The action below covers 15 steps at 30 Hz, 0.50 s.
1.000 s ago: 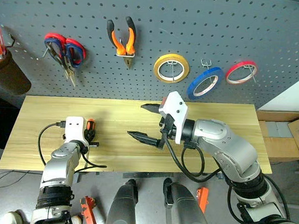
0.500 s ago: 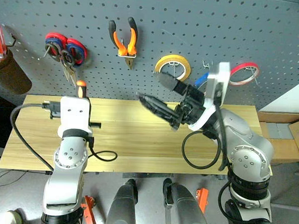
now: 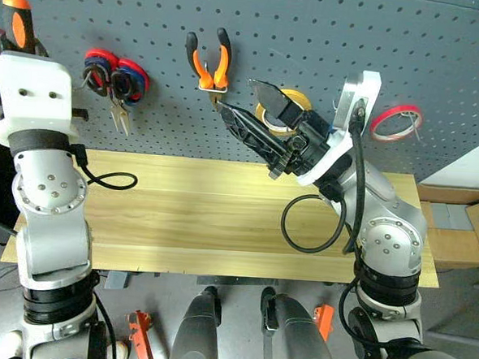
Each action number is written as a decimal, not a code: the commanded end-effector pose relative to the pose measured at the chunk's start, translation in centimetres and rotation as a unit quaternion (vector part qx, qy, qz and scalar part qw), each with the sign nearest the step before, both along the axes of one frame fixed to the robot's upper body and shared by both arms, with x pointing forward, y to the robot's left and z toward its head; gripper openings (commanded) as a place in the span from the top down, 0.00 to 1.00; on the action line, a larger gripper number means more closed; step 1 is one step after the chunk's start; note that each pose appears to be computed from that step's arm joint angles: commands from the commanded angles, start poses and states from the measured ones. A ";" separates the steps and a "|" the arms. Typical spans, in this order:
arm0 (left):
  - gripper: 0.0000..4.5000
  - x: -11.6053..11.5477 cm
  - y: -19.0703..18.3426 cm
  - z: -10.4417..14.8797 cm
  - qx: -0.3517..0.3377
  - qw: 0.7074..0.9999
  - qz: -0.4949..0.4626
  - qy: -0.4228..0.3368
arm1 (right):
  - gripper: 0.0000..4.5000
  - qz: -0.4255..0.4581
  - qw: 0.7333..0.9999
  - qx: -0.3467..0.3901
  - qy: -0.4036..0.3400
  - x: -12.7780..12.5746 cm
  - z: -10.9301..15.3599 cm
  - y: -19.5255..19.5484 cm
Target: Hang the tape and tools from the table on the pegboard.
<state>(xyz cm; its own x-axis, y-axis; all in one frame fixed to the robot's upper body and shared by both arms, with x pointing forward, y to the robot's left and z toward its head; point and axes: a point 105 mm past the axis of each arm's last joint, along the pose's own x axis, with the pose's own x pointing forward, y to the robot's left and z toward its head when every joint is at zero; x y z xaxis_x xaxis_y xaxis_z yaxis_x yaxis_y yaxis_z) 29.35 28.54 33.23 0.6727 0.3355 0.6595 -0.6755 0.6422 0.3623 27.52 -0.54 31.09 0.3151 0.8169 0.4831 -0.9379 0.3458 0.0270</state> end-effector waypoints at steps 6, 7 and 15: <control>0.81 0.2 1.7 7.1 0.039 0.993 -0.010 -0.113 | 0.00 0.009 0.999 0.017 -0.027 -0.8 1.1 0.2; 0.81 0.3 1.8 7.7 0.043 0.992 -0.013 -0.121 | 0.00 0.010 0.999 0.017 -0.027 -0.9 1.0 0.2; 0.81 0.8 6.0 9.0 0.010 0.989 0.008 -0.145 | 0.00 0.002 1.000 0.015 -0.023 -0.8 0.7 0.1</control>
<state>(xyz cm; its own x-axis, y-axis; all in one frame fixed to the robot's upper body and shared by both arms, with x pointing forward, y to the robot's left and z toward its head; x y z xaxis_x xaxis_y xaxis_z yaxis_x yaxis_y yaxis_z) 32.07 33.62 40.31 0.5315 0.3208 0.7840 -0.7285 0.6454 0.2299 27.53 -0.27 31.13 0.3096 0.8150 0.4899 -0.9392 0.3424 0.0241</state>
